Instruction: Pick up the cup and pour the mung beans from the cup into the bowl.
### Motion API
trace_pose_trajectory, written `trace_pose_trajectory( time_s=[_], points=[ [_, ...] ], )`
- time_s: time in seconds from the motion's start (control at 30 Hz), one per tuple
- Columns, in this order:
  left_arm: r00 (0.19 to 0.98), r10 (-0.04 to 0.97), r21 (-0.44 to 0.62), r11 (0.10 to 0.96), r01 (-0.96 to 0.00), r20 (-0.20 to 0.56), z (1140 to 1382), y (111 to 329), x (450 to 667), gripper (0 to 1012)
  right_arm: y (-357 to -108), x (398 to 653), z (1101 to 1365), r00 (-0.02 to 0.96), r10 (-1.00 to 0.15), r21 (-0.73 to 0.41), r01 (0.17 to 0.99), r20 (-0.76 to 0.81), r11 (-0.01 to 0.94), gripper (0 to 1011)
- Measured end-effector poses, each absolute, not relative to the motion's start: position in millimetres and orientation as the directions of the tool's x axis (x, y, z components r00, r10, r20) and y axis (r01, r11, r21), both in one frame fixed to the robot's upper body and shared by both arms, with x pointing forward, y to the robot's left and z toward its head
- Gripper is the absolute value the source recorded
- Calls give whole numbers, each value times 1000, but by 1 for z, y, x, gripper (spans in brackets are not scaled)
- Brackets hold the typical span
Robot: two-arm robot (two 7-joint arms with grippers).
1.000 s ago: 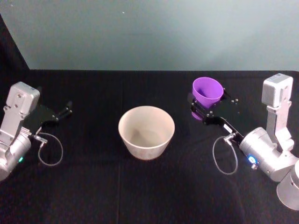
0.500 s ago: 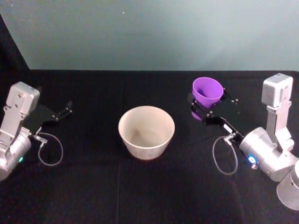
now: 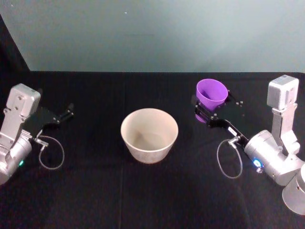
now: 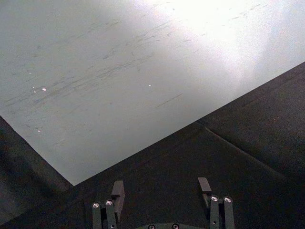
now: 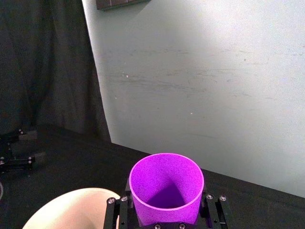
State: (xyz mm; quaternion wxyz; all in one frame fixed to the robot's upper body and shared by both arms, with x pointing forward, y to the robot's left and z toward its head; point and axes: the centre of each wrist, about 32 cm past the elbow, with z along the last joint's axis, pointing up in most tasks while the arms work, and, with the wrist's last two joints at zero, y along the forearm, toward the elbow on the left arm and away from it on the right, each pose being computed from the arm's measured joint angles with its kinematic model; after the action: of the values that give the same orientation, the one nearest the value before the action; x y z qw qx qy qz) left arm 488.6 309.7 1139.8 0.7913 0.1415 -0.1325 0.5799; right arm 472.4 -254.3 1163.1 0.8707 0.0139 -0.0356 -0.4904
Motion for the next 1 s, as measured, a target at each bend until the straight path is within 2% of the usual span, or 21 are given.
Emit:
trace_pose_trajectory(
  time_s=[1.0],
  points=[
    [292, 880, 70, 287, -955, 374, 1140, 310, 489, 1000, -254, 472, 1163, 516, -855, 59, 853, 48, 519, 736]
  ],
)
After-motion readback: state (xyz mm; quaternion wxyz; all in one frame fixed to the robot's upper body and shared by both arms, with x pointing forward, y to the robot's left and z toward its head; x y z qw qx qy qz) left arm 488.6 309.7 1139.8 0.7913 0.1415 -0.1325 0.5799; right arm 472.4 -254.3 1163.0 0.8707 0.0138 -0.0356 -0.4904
